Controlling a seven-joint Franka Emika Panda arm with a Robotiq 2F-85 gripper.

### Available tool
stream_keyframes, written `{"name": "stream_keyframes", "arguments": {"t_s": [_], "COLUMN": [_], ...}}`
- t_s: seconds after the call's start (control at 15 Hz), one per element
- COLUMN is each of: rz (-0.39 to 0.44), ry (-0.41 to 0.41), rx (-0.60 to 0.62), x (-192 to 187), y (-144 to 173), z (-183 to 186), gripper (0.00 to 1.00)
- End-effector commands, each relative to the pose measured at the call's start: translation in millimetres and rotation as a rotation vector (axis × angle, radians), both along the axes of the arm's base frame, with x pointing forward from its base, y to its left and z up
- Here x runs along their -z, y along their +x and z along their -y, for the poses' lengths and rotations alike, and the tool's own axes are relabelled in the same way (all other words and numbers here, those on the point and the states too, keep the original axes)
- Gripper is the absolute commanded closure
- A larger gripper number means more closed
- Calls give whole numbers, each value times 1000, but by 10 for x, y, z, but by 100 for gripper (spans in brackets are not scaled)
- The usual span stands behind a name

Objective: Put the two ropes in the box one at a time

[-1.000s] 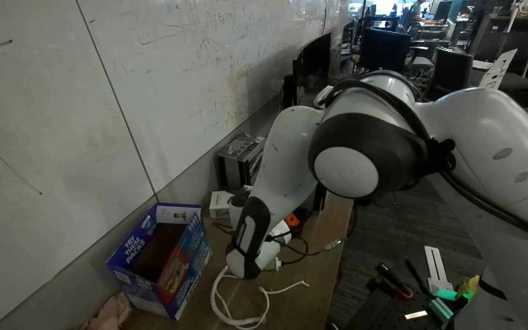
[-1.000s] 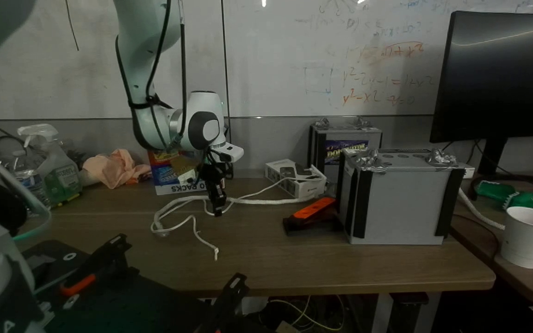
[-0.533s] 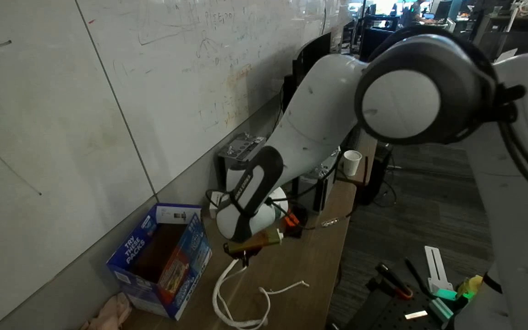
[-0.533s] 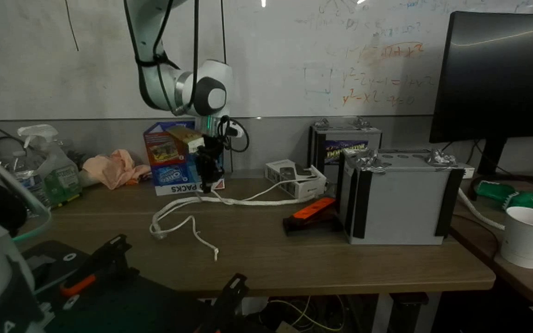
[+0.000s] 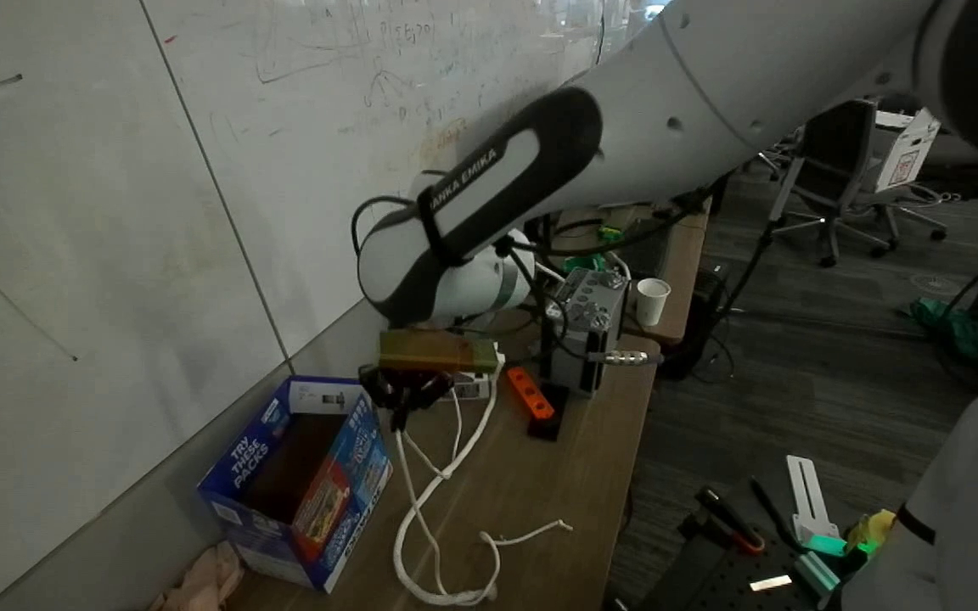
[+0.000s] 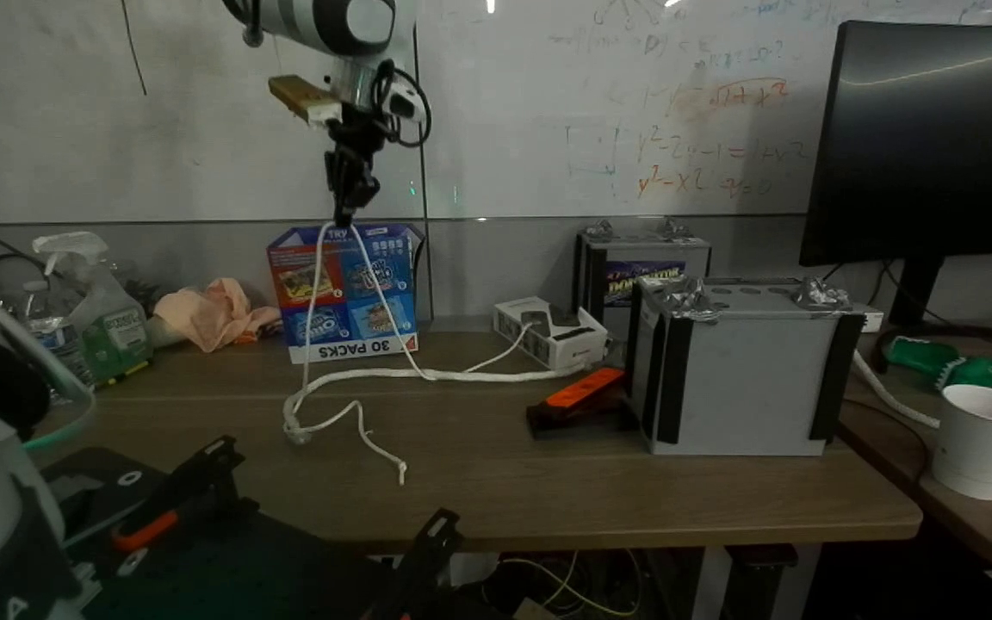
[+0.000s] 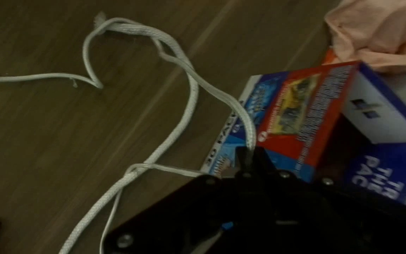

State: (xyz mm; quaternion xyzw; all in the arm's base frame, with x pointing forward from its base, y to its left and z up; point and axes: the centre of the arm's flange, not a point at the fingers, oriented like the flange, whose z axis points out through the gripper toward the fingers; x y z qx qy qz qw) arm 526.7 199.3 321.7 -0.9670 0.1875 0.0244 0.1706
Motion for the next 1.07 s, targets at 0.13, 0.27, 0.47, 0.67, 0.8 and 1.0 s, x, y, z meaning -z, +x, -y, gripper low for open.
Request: {"name": "stream_keyframes", "arguments": {"t_s": [0.13,0.27,0.47,0.67,0.8,1.0], "rz": [171,232,337,457,527,615], "ry": [173,222,275,314,340,361], "rx": [183,241,320,401,442,509], "x": [-1490,-2002,-2720,-3267,-3541,-3818], "y": [-244,-365,-686,-1107,-1354,-1617], "z": [-215,-294,-441,-560,-616,-666], "gripper": [93,93,93,93,93,93]}}
